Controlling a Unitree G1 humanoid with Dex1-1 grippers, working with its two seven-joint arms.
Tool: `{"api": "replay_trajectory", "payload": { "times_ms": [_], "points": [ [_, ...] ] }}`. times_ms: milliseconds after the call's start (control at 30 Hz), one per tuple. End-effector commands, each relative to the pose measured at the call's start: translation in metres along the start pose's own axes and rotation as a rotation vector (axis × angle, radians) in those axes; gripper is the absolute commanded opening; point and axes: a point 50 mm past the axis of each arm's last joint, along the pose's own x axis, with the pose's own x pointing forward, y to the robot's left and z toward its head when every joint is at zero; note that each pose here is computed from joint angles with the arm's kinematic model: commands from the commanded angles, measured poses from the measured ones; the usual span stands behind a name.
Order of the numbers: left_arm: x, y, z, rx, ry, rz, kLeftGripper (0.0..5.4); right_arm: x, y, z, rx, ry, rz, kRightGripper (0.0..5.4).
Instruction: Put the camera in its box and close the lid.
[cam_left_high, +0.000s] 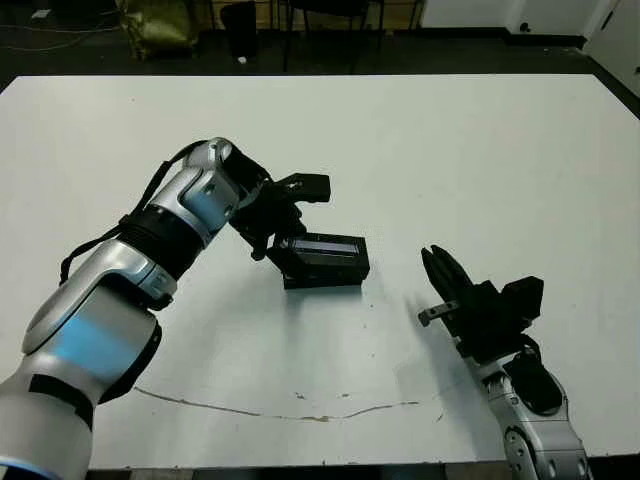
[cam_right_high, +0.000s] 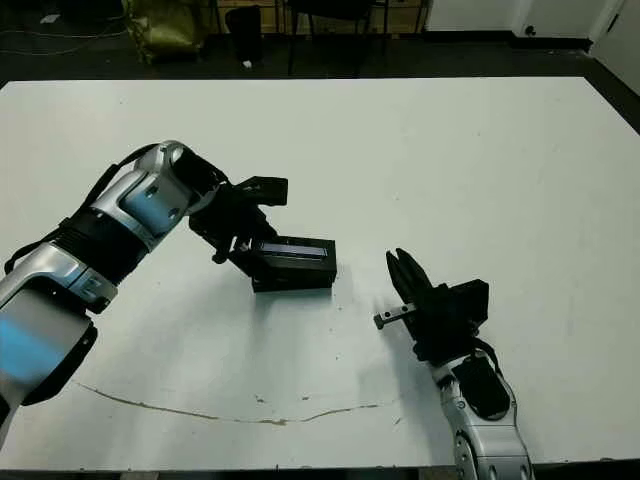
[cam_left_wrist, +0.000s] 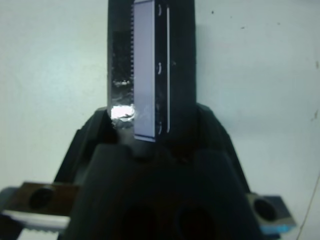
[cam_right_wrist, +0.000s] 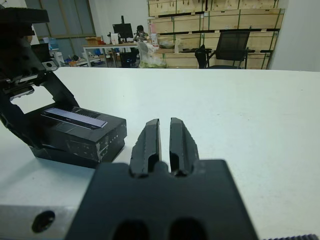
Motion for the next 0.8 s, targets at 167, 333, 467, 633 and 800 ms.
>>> {"api": "replay_trajectory", "payload": {
  "times_ms": [167,333,467,633,800],
  "points": [
    [0.0112,-0.0058,-0.0184,-0.006,0.059,-0.036,2.41,-0.0039,-0.0003,-0.0048,0.006,0.04,-0.021,0.0],
    [0.0108,-0.0056,-0.0168,0.002,0.066,-0.041,2.41,-0.0036,-0.001,-0.006,0.008,0.032,-0.021,0.0],
    [0.0098,-0.0047,-0.016,-0.011,0.071,-0.041,2.41,-0.0038,-0.0012,-0.0066,0.017,0.033,-0.028,0.0],
    [0.0102,-0.005,-0.0149,-0.029,0.079,-0.052,2.41,-0.0046,-0.0011,-0.0066,0.015,0.035,-0.029,0.0],
    [0.0116,-0.0061,-0.0155,-0.065,0.078,-0.062,2.41,-0.0053,-0.0014,-0.0061,0.006,0.034,-0.031,0.0]
  ]
}}
